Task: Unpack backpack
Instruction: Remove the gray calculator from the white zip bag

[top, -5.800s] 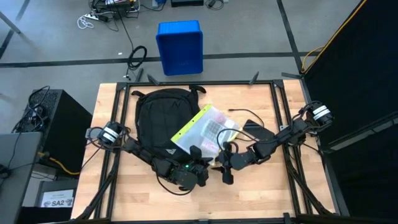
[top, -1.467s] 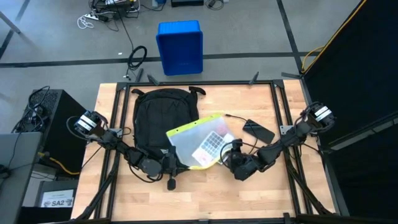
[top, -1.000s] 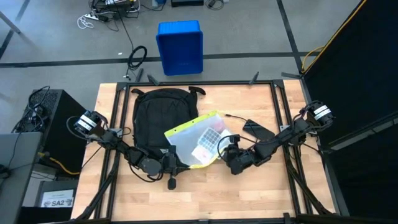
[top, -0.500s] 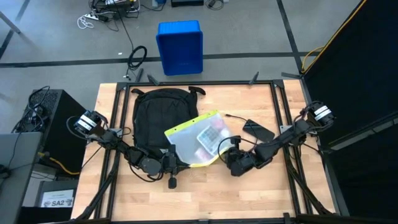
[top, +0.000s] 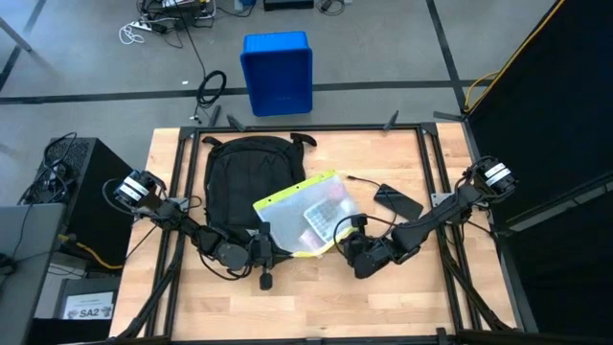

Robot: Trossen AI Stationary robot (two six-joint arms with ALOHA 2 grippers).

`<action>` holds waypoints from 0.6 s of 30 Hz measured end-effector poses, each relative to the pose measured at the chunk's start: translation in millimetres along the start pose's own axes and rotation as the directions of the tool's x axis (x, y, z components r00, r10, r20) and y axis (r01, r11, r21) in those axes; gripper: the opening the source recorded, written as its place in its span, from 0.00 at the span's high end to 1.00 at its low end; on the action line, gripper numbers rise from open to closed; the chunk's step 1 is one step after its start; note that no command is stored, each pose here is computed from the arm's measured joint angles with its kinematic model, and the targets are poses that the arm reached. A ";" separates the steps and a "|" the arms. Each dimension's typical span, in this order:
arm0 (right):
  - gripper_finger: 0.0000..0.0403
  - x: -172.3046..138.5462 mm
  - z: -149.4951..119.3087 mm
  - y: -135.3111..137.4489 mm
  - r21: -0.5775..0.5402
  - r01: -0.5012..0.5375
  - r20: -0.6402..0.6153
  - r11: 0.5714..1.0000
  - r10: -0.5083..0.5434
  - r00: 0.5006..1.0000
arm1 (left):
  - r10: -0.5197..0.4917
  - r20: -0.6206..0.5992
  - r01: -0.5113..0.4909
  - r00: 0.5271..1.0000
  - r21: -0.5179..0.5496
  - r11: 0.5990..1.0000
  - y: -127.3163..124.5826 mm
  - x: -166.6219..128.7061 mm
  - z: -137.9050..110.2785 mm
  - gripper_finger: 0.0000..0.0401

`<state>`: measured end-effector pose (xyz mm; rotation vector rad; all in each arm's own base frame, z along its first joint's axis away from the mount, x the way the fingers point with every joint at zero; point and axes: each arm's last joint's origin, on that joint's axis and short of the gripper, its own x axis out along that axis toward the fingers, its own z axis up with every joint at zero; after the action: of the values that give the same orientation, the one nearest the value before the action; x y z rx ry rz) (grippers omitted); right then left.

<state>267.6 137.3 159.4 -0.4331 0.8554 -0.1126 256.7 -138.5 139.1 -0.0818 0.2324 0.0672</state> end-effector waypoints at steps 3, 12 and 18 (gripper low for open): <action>0.87 0.0 0.0 0.5 0.001 -0.016 -0.001 1.000 0.016 1.000 | 0.000 0.000 0.000 1.000 0.000 1.000 0.0 0.0 0.0 1.00; 0.59 14.5 -2.6 9.5 -0.017 0.001 0.003 1.000 -0.001 1.000 | 0.001 -0.001 -0.001 1.000 0.001 1.000 0.1 0.0 0.0 1.00; 0.49 39.2 -10.0 13.2 -0.082 0.165 -0.012 0.983 -0.166 0.986 | 0.001 0.000 -0.001 1.000 0.001 1.000 0.1 0.0 0.1 1.00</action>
<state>284.8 135.6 120.5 -0.5800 0.8441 -0.2364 256.7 -138.4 139.1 -0.0811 0.2329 0.0681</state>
